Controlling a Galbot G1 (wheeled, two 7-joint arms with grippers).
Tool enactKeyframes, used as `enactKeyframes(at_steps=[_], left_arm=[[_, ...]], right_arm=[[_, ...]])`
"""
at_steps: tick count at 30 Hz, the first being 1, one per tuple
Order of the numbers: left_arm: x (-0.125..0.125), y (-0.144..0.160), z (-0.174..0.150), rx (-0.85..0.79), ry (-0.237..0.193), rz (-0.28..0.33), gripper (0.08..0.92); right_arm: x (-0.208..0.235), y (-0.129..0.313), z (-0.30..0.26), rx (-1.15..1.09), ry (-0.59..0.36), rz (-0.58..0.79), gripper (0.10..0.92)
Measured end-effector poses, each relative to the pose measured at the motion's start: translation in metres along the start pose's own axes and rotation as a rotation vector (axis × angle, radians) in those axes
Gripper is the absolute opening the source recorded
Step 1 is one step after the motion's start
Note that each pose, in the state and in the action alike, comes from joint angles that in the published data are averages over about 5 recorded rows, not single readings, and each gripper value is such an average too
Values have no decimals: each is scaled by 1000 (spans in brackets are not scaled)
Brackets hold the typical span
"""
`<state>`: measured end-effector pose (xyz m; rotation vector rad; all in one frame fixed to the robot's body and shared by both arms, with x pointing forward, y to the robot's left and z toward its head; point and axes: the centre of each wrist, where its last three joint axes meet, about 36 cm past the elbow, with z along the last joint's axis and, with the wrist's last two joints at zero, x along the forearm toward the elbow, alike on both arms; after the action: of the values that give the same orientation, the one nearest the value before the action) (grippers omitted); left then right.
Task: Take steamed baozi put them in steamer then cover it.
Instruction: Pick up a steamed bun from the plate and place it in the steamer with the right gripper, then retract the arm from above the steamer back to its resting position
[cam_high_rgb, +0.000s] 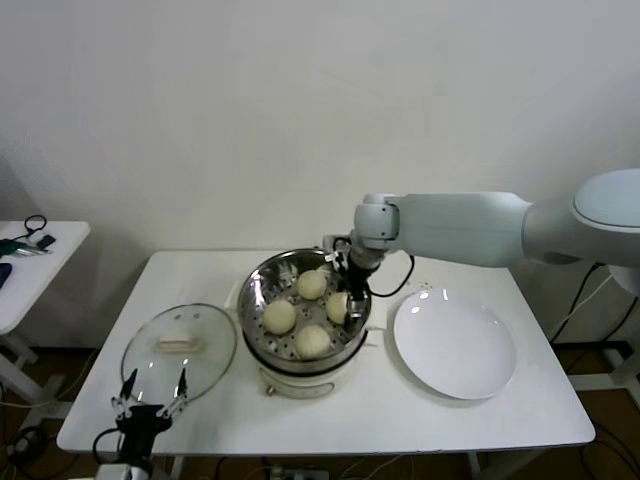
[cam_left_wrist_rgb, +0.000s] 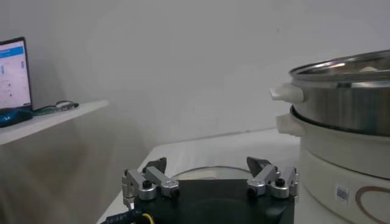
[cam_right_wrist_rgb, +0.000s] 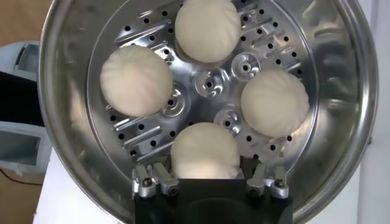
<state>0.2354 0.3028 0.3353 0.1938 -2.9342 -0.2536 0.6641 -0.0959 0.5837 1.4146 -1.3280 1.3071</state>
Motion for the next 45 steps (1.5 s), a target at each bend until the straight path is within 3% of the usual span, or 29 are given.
enactKeyframes(at_steps=[12, 22, 31, 45], left_arm=[[4, 1, 1, -4, 4, -3, 823], [4, 3, -2, -14, -6, -13, 823], [2, 4, -8, -37, -21, -26, 823], [8, 3, -16, -81, -27, -24, 823]], right_arm=[[25, 0, 6, 3, -41, 0, 823], [65, -1, 34, -1, -159, 77, 823], [72, 19, 85, 22, -341, 262, 823], [10, 90, 181, -176, -714, 588, 823]])
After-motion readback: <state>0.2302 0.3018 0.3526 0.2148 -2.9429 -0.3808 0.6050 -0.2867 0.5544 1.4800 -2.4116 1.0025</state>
